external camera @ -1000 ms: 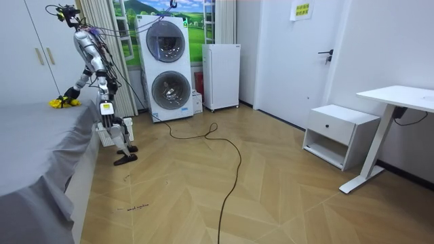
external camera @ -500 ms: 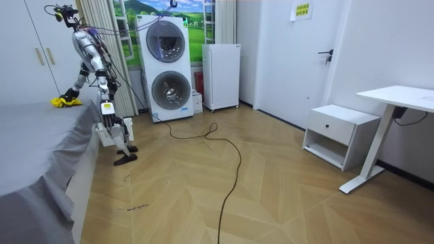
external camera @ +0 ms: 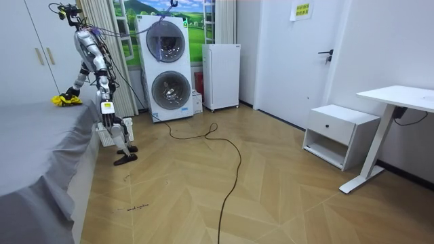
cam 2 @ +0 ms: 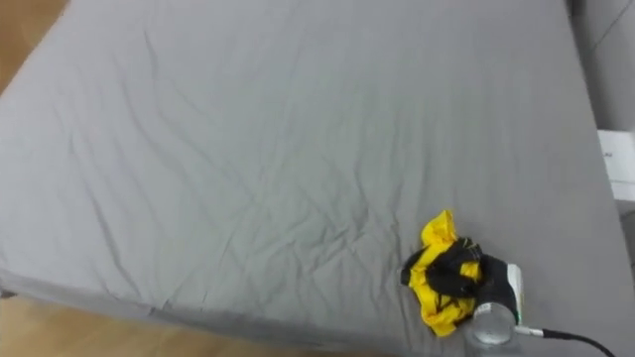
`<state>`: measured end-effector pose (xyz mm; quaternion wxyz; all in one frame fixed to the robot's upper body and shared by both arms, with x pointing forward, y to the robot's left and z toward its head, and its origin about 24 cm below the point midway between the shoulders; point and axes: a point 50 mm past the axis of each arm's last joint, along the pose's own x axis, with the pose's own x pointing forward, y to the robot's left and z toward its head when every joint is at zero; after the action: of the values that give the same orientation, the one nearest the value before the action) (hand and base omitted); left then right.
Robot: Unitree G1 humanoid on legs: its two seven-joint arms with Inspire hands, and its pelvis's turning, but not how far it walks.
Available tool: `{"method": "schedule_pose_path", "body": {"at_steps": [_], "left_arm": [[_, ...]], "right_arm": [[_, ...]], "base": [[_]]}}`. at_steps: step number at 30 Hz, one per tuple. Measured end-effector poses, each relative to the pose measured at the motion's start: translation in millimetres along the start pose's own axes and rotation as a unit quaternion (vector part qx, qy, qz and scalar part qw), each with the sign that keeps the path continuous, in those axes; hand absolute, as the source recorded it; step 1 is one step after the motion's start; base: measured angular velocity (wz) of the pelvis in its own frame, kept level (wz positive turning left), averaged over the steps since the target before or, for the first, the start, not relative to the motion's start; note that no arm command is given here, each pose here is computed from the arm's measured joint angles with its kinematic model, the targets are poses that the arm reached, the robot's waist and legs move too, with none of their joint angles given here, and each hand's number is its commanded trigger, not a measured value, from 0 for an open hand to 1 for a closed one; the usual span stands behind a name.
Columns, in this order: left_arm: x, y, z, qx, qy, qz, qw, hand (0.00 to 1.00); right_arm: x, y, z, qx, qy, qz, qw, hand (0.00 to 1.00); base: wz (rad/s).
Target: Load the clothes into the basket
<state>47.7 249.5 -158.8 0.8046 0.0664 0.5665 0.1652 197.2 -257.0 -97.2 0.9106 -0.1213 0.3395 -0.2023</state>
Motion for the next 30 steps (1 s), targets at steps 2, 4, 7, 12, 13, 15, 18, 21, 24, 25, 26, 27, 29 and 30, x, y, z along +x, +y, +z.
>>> {"method": "schedule_pose_path", "body": {"at_steps": [2, 4, 7, 12, 13, 15, 18, 21, 24, 25, 26, 27, 29, 30], "left_arm": [[-0.1, 3.7, 3.3, -0.009, -0.009, 0.007, 1.000, 0.00], [-0.5, 5.8, 2.7, -0.014, -0.010, 0.015, 1.000, 0.00], [0.0, 3.3, 8.0, -0.015, -0.018, 0.011, 1.000, 0.00], [0.3, 7.4, 8.1, -0.018, -0.019, 0.011, 1.000, 0.00], [0.3, 7.2, 8.2, -0.014, -0.019, 0.009, 1.000, 0.00], [0.1, 6.9, 6.2, -0.012, -0.016, 0.004, 1.000, 0.00], [-0.3, 7.0, 2.3, -0.008, -0.005, 0.001, 1.000, 0.00], [-0.7, 9.3, -2.8, -0.012, 0.011, 0.004, 1.000, 0.00], [-2.2, 12.5, -10.4, -0.015, 0.023, 0.009, 1.000, 0.00], [-2.6, 14.1, -12.6, -0.019, 0.028, 0.011, 0.999, 0.00], [-2.7, 14.9, -13.2, -0.020, 0.029, 0.013, 0.999, 0.00], [-3.3, 16.6, -15.6, -0.022, 0.032, 0.015, 0.999, 0.00], [-3.8, 17.9, -18.0, -0.022, 0.037, 0.013, 0.999, 0.00], [-3.8, 17.8, -18.1, -0.022, 0.038, 0.012, 0.999, 0.00]], "right_arm": [[-2.6, -2.7, 1.1, 0.012, -0.009, -0.002, 1.000, 1.00], [-4.7, -2.3, 5.4, 0.020, -0.021, 0.001, 1.000, 1.00], [-10.1, -7.2, 19.9, 0.043, -0.062, 0.004, 0.997, 1.00], [-8.4, -26.4, 36.9, 0.076, -0.094, -0.034, 0.992, 1.00], [-7.7, -31.7, 38.5, 0.079, -0.097, -0.041, 0.991, 1.00], [-6.8, -38.2, 39.6, 0.086, -0.098, -0.049, 0.990, 1.00], [-8.7, -51.0, 27.4, 0.094, -0.081, -0.070, 0.990, 1.00], [-10.8, -54.1, 16.4, 0.089, -0.058, -0.070, 0.992, 1.00], [-14.1, -58.8, 3.9, 0.091, -0.036, -0.075, 0.992, 1.00], [-14.7, -60.9, 1.6, 0.094, -0.032, -0.078, 0.992, 1.00], [-14.9, -62.2, 0.6, 0.096, -0.029, -0.080, 0.992, 1.00], [-15.0, -64.5, -0.6, 0.099, -0.026, -0.084, 0.991, 1.00], [-15.3, -67.2, -5.3, 0.096, -0.018, -0.089, 0.991, 1.00], [-15.3, -69.3, -10.6, 0.097, -0.006, -0.094, 0.991, 1.00]], "base": [[-0.17], [-0.23], [-0.33], [-0.31], [-0.23], [-0.33], [-0.18], [-0.28], [-0.32], [-0.23], [-0.15], [-0.14], [-0.12], [-0.07]]}}
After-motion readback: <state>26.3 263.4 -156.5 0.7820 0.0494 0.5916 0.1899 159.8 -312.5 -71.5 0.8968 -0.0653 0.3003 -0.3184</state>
